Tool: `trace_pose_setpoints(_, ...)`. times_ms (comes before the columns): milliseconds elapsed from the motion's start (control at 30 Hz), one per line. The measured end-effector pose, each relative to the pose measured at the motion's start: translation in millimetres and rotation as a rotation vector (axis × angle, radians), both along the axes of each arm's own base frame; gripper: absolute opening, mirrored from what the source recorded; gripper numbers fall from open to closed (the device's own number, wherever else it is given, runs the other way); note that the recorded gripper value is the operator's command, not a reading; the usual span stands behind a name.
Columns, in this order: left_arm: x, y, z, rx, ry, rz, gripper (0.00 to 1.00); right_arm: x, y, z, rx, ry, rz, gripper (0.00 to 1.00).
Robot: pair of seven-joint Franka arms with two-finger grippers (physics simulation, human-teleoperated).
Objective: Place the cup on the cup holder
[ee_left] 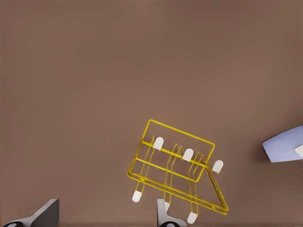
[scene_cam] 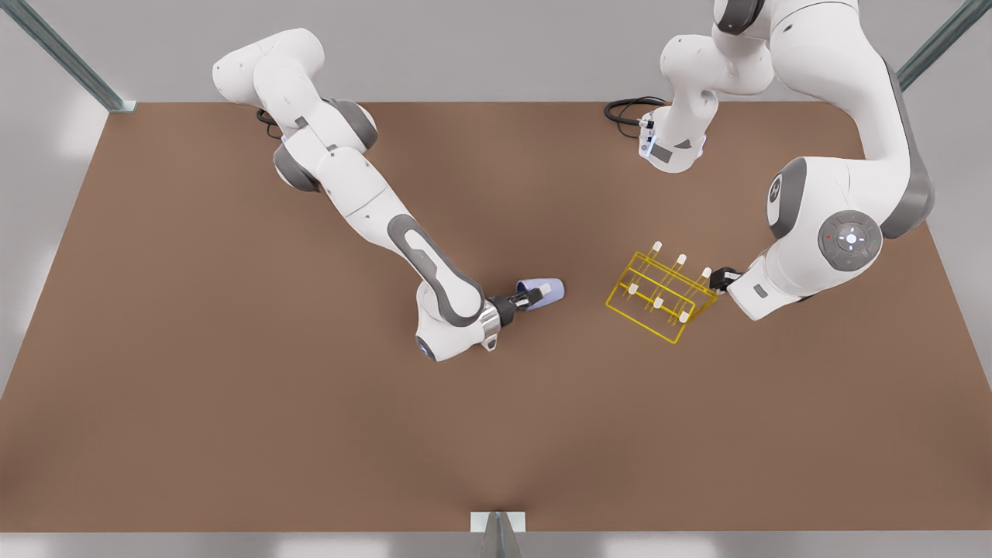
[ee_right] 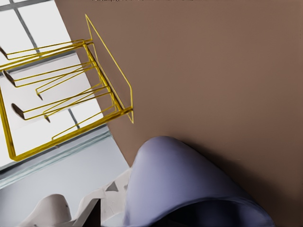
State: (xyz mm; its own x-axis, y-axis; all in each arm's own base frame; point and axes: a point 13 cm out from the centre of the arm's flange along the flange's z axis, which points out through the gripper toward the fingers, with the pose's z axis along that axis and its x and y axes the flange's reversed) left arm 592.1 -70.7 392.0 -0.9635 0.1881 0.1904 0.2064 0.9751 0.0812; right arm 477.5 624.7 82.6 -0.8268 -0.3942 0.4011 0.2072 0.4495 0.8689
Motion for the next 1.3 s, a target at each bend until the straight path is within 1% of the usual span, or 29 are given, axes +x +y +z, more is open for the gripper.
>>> trace_pose_setpoints(133,0,0,0,0.000,0.000,0.000,1.00,12,-16,-4,-0.003,-0.010,-0.013,1.00)
trace_pose_setpoints(267,0,-2,0,-0.001,-0.001,-0.002,1.00,35,-57,-4,-0.009,-0.010,-0.020,1.00)
trace_pose_setpoints(367,0,-3,1,-0.001,-0.002,-0.004,1.00,61,-108,26,-0.017,-0.042,0.007,1.00)
trace_pose_setpoints(400,0,-4,1,-0.002,-0.002,-0.006,1.00,78,-137,55,-0.025,-0.083,0.021,1.00)
trace_pose_setpoints(433,0,-7,0,-0.003,-0.001,-0.012,1.00,98,-167,101,-0.042,-0.163,0.045,1.00)
trace_pose_setpoints(467,0,-18,-6,-0.008,0.008,-0.030,1.00,113,-195,159,-0.064,-0.264,0.073,1.00)
trace_pose_setpoints(500,-2,-40,-15,-0.017,0.021,-0.066,1.00,119,-221,219,-0.106,-0.378,0.111,1.00)
trace_pose_setpoints(533,-7,-71,-25,-0.032,0.035,-0.119,1.00,116,-243,279,-0.170,-0.503,0.160,1.00)
trace_pose_setpoints(600,-25,-156,-41,-0.106,0.066,-0.242,1.00,98,-288,363,-0.350,-0.708,0.257,1.00)
trace_pose_setpoints(633,-38,-201,-49,-0.161,0.082,-0.300,1.00,89,-312,390,-0.459,-0.786,0.297,1.00)
trace_pose_setpoints(667,-51,-240,-63,-0.210,0.105,-0.352,1.00,83,-337,404,-0.573,-0.832,0.332,1.00)
trace_pose_setpoints(700,-63,-262,-81,-0.243,0.139,-0.386,1.00,75,-370,407,-0.686,-0.836,0.348,1.00)
trace_pose_setpoints(767,-74,-277,-118,-0.283,0.199,-0.437,1.00,61,-437,409,-0.852,-0.795,0.325,1.00)
trace_pose_setpoints(800,-80,-285,-133,-0.284,0.213,-0.478,1.00,59,-459,409,-0.900,-0.768,0.307,1.00)
trace_pose_setpoints(900,-111,-317,-187,-0.162,0.196,-0.718,1.00,58,-485,420,-0.985,-0.736,0.263,1.00)
trace_pose_setpoints(967,-116,-316,-214,-0.126,0.146,-0.815,1.00,56,-484,426,-1.014,-0.729,0.249,1.00)
trace_pose_setpoints(1033,-131,-308,-242,-0.113,0.102,-0.896,1.00,53,-479,427,-1.035,-0.718,0.243,1.00)
trace_pose_setpoints(1067,-130,-310,-247,-0.119,0.063,-0.929,1.00,54,-477,428,-1.043,-0.713,0.236,1.00)
trace_pose_setpoints(1200,-109,-340,-240,-0.167,-0.114,-1.009,1.00,58,-481,427,-1.074,-0.682,0.193,1.00)
trace_pose_setpoints(1300,-103,-364,-242,-0.206,-0.199,-1.048,1.00,58,-487,427,-1.092,-0.658,0.163,1.00)
